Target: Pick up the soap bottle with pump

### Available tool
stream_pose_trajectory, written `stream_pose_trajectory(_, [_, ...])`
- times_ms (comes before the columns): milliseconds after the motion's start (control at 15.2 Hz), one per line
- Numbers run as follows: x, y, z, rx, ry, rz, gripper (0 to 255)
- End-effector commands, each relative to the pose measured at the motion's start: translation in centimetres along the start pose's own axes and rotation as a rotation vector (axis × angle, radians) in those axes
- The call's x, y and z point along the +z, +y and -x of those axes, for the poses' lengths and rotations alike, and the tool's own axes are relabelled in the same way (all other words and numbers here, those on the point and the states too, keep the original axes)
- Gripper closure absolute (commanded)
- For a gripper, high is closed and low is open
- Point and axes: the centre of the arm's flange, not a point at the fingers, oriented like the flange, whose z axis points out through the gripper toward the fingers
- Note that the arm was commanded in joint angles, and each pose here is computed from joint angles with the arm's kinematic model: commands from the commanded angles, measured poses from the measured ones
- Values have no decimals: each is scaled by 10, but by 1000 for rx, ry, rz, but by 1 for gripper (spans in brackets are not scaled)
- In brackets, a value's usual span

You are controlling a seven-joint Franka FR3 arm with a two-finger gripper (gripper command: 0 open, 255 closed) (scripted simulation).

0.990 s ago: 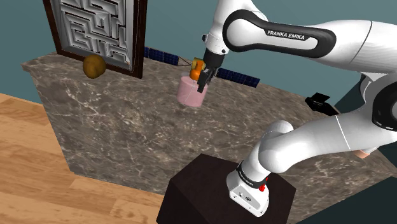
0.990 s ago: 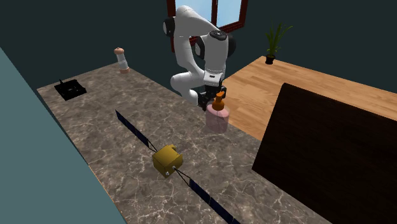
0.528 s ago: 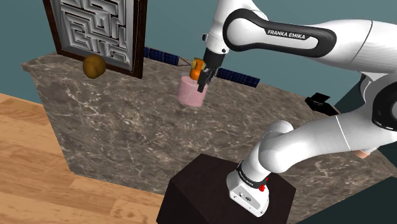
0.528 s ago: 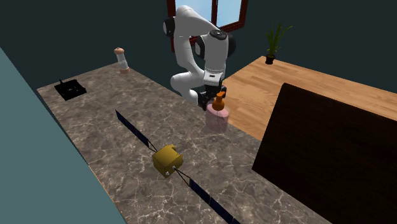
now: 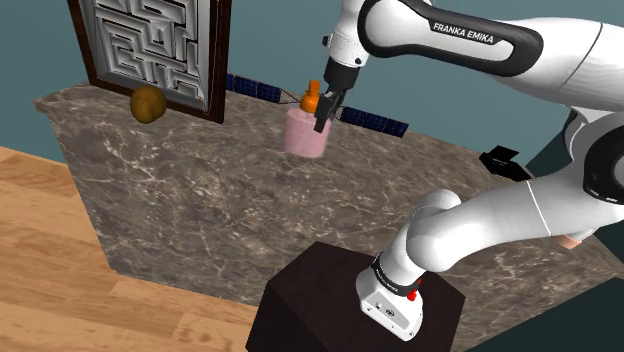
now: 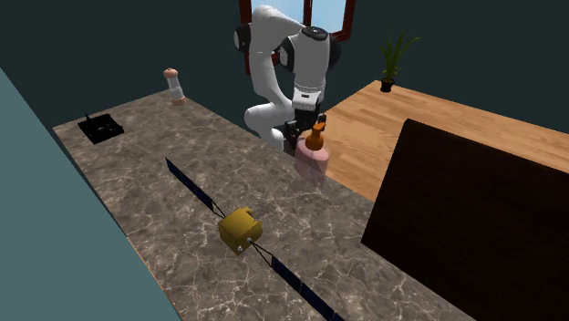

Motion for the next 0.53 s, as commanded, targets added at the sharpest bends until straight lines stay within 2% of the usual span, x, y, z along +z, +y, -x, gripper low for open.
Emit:
stream_pose_trajectory(0, [-10,1,1,0,0,0,255])
stream_pose_trajectory(330, [-37,2,1,0,0,0,255])
stream_pose_trajectory(462, [-38,3,1,0,0,0,255])
